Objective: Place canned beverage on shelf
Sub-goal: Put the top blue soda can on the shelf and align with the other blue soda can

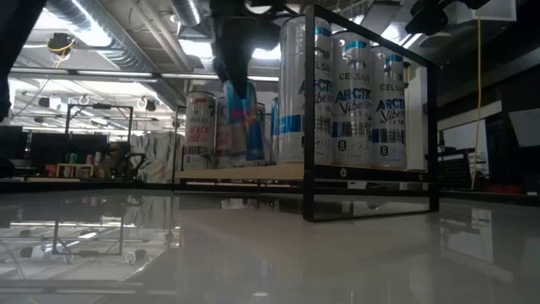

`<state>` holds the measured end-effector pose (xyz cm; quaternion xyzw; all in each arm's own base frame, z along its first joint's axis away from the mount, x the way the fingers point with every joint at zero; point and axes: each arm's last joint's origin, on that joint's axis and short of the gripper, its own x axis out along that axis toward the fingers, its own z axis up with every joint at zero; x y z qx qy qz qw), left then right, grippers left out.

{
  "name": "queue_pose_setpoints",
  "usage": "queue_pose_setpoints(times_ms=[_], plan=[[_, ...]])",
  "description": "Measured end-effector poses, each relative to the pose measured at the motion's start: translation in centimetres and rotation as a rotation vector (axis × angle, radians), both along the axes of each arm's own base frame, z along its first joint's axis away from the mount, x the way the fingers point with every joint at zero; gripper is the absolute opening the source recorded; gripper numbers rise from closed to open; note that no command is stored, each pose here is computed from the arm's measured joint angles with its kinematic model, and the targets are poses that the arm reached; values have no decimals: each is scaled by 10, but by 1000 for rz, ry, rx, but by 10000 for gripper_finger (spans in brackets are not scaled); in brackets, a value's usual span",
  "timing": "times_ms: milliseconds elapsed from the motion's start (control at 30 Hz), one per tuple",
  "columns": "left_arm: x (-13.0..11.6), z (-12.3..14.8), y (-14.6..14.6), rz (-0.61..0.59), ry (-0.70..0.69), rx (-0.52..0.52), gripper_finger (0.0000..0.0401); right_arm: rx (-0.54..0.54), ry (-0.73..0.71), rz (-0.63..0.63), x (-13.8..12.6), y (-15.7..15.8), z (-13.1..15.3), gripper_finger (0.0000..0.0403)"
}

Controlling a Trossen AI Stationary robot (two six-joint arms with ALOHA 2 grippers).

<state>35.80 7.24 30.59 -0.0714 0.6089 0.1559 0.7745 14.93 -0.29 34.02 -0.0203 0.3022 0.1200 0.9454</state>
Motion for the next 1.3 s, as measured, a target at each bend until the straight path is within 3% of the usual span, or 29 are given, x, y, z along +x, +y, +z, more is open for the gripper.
queue_pose_setpoints(times_ms=[233,900,1300], plan=[[19,-11,6,-23,28,-1,220,0,0,0,0,0,0,392],[19,-12,9,-36,34,3,221,0,1,0,0,0,0,392],[21,-13,10,-29,22,9,267,0,1,0,0,0,0,392]])
